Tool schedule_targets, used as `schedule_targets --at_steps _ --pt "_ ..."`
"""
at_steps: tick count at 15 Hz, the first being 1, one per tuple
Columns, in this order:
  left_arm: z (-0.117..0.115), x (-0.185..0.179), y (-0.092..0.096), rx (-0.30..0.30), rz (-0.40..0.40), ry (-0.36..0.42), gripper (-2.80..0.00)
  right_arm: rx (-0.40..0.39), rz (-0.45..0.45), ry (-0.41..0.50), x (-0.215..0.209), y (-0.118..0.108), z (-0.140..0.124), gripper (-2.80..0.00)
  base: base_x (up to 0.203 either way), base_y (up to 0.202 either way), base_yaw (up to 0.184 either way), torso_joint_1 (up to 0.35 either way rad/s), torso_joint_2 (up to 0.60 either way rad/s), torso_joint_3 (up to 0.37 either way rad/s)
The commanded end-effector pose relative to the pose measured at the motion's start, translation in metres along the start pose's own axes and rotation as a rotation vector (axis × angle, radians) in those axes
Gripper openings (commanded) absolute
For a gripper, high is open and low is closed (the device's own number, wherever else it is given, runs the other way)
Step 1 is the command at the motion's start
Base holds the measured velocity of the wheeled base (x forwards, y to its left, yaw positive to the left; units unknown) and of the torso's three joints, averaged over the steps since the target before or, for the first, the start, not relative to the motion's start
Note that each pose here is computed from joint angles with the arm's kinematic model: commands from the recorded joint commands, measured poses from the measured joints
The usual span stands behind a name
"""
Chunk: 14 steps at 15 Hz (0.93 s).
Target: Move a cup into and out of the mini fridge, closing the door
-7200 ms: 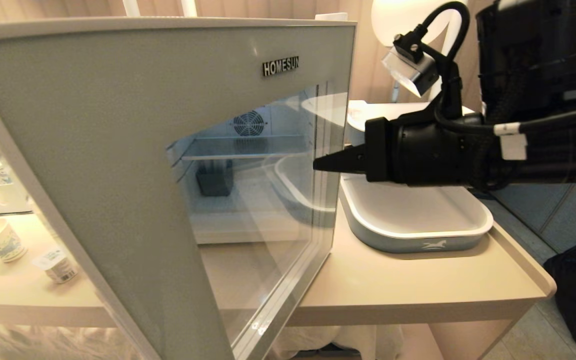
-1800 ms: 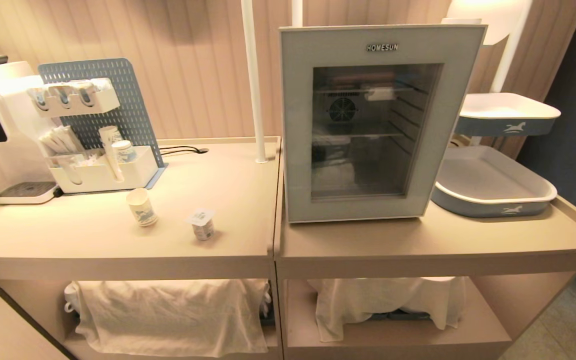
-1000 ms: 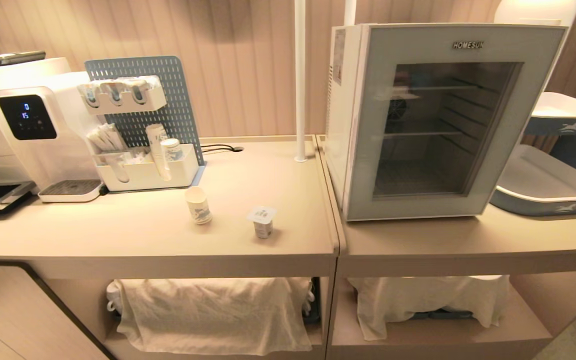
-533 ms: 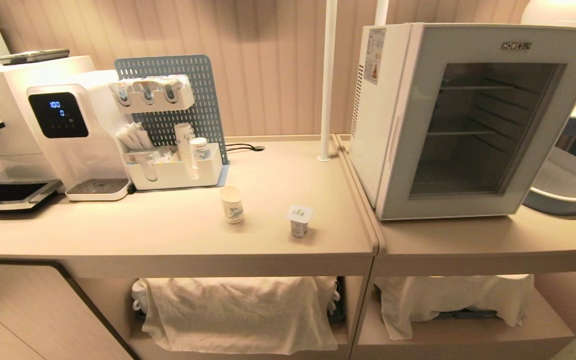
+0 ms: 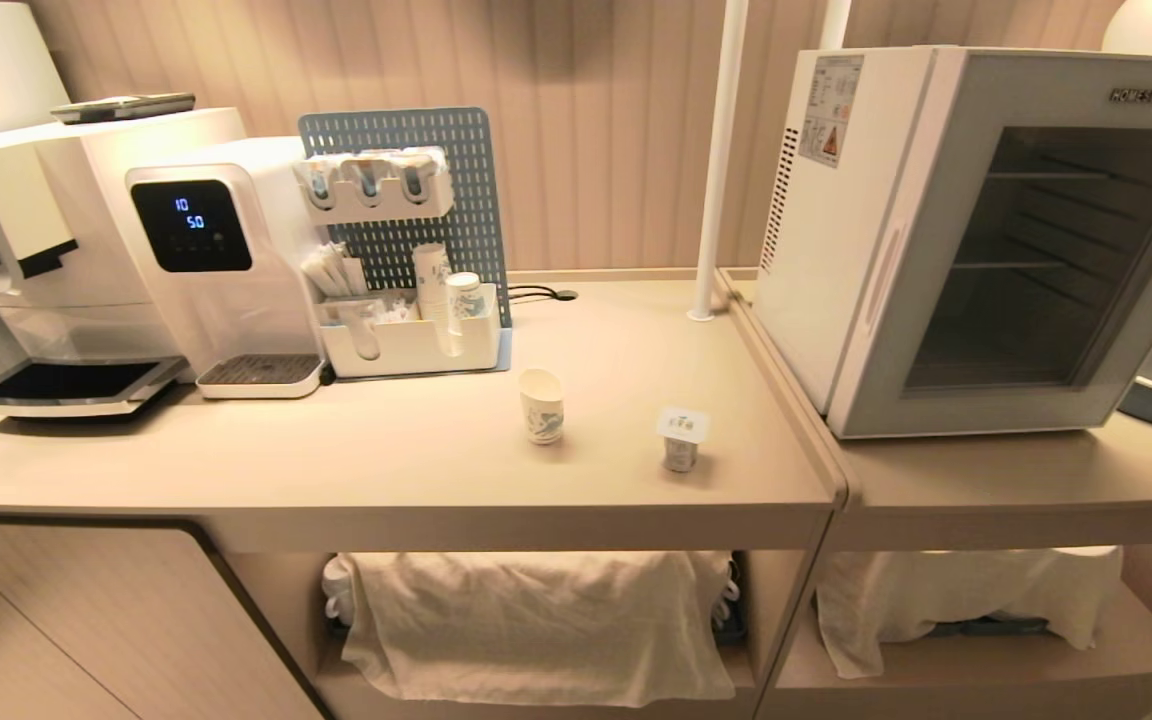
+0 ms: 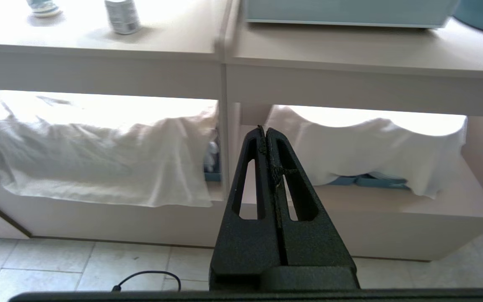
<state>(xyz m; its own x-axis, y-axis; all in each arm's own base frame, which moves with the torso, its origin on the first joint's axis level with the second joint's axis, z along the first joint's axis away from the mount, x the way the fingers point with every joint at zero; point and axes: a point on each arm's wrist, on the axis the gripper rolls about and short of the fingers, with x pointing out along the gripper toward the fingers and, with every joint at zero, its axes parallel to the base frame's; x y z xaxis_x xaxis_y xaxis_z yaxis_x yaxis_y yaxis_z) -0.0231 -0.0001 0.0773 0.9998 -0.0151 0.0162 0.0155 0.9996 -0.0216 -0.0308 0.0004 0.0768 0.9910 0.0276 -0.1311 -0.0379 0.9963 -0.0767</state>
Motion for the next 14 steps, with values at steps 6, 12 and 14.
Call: schedule_targets --at_steps 6,12,14 --pt "0.0001 0.0 0.0 -0.001 0.0 -0.001 -2.8 0.001 0.0 0.003 0.0002 0.0 -0.0002 -2.8 0.0 0.192 0.001 0.003 0.0 0.003" --pt "0.0001 0.0 0.0 -0.001 0.0 -0.002 -2.8 0.016 -0.002 0.001 0.0002 0.0 -0.0003 -2.8 0.0 0.193 0.0 0.003 0.0 0.003" --pt "0.0001 0.0 0.0 -0.001 0.0 -0.002 -2.8 0.021 -0.002 0.001 0.0002 0.0 -0.0003 -2.8 0.0 0.191 0.002 0.001 0.0 0.001"
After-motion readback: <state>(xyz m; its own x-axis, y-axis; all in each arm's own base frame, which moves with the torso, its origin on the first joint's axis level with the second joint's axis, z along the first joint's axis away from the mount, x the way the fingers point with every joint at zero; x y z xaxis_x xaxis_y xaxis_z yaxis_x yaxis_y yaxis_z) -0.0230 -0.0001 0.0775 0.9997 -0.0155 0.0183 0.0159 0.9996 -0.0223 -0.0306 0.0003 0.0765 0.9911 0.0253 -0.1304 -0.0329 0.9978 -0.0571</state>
